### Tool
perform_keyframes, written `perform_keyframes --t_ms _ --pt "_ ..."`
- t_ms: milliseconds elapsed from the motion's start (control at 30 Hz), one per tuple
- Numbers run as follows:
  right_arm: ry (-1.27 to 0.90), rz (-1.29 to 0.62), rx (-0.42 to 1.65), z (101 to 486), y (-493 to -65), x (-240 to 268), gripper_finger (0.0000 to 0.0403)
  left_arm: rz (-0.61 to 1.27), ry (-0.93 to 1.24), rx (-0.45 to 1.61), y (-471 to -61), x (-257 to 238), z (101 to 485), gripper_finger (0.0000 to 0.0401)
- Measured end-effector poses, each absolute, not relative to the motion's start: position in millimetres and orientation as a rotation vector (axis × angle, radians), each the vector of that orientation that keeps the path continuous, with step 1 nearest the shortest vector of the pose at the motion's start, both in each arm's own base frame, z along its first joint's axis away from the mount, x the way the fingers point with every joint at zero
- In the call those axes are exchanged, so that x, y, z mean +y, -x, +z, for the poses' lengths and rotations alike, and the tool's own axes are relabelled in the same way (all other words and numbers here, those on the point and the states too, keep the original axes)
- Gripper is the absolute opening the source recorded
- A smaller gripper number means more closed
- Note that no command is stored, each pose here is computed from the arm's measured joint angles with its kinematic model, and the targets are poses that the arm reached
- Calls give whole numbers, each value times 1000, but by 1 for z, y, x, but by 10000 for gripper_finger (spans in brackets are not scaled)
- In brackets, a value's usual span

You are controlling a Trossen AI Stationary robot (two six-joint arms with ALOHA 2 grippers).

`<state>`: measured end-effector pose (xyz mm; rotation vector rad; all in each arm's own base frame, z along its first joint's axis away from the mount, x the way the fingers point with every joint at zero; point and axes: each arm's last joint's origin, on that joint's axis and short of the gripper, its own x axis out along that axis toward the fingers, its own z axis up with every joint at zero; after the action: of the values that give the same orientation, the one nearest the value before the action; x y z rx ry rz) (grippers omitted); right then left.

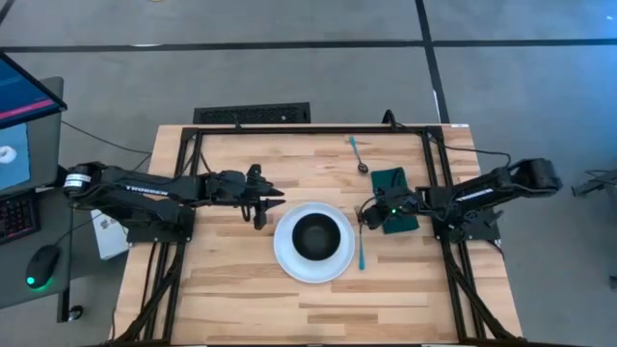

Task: Set table place
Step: Put the blue fork to the right of the white plate

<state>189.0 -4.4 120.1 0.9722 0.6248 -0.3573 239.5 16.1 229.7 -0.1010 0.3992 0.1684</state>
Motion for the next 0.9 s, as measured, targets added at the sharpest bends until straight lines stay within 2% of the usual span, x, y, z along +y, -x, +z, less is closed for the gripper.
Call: perform_keyframes --t_ms 600,900 --pt "-948 -425 720 95 -195 -13 23 166 107 417 -237 14 228 94" --pt "-980 -474 736 92 -192 -13 58 167 129 417 -237 14 228 94"
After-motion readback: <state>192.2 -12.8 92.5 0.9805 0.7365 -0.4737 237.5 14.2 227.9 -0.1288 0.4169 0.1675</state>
